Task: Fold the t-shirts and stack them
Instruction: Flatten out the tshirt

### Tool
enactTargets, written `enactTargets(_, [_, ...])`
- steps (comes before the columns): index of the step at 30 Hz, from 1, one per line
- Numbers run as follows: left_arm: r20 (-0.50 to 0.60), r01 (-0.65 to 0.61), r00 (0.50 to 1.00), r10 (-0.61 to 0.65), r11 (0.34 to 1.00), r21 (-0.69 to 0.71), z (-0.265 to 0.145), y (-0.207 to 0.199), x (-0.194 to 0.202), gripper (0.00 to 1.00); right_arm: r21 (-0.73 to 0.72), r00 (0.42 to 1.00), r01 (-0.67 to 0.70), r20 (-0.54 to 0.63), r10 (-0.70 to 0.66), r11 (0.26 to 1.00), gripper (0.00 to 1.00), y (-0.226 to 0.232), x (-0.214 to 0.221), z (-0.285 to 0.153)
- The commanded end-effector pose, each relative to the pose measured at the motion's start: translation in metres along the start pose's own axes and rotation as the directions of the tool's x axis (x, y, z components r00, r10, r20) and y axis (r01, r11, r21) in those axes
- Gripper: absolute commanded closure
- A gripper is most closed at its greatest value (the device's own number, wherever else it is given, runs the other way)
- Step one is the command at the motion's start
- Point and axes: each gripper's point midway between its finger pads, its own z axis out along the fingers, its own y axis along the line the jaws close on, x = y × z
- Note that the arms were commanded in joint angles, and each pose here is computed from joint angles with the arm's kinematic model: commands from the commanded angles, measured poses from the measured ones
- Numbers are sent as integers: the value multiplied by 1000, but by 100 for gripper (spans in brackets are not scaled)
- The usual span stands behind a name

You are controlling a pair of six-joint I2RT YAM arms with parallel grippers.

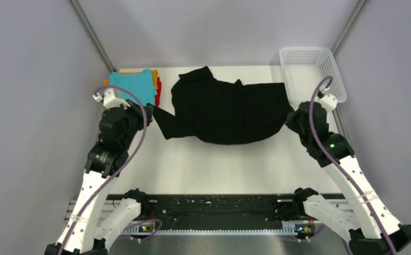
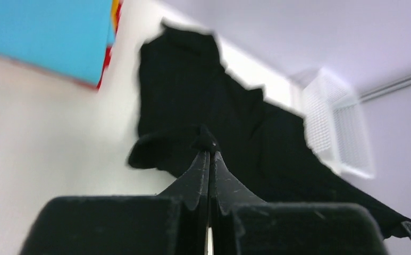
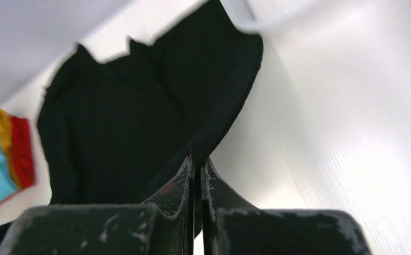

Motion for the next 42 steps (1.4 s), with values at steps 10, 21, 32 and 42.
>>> enactTargets(10, [585, -100, 807, -83, 956, 274, -156, -115, -217, 100, -346, 883, 139, 467, 42, 928, 100, 83, -214, -161])
enactTargets(21, [792, -347, 590, -153, 838, 421, -322, -182, -303, 100, -616, 802, 246, 563, 200, 748, 100, 103, -282, -311])
enactTargets(32, [852, -487, 470, -230, 738, 468, -401, -202, -312, 100, -667, 775, 270, 579, 255, 695, 100, 84, -280, -353])
enactTargets(42, [750, -398, 658, 64, 876, 274, -185, -206, -312, 100, -370, 830, 126, 547, 106, 921, 100, 78, -262, -220])
